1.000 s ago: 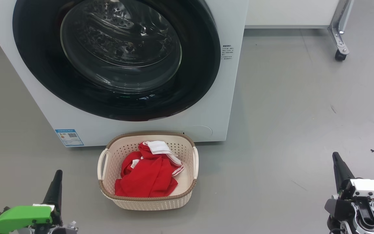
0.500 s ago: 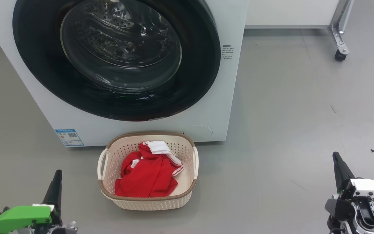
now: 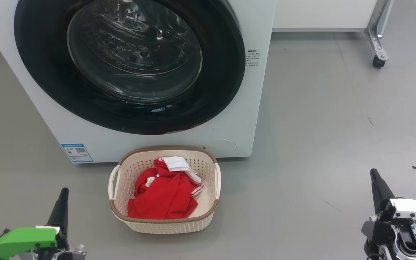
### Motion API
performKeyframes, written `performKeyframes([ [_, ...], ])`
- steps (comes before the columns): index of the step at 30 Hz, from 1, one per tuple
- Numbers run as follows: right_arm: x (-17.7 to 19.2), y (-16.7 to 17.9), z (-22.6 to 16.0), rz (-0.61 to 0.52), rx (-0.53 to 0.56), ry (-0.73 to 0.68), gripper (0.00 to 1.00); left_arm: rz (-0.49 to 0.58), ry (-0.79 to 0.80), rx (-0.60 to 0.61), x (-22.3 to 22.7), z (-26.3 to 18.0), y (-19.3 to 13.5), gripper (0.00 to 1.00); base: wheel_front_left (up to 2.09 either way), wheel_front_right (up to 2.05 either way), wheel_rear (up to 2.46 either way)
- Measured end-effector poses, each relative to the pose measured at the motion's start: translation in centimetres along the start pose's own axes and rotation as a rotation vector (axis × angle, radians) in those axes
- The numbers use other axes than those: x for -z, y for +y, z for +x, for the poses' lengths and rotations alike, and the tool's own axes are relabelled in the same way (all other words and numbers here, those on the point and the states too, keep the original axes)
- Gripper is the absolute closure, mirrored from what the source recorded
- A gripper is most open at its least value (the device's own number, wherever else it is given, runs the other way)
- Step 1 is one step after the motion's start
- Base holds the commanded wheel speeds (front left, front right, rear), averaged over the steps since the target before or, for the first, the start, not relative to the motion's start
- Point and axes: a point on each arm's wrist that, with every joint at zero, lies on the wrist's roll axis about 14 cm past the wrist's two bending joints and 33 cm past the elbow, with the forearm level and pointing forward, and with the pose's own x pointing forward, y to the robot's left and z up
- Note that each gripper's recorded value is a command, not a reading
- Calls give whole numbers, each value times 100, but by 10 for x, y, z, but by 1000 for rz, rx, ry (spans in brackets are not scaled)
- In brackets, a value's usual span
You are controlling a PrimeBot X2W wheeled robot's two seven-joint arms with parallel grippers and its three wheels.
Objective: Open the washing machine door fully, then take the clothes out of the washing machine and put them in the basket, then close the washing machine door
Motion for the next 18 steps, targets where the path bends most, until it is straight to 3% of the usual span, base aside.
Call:
performKeyframes([
  [18,0,0,0,1,0,-1,100,0,-3,2,-1,0,-1,100,0,0,0],
])
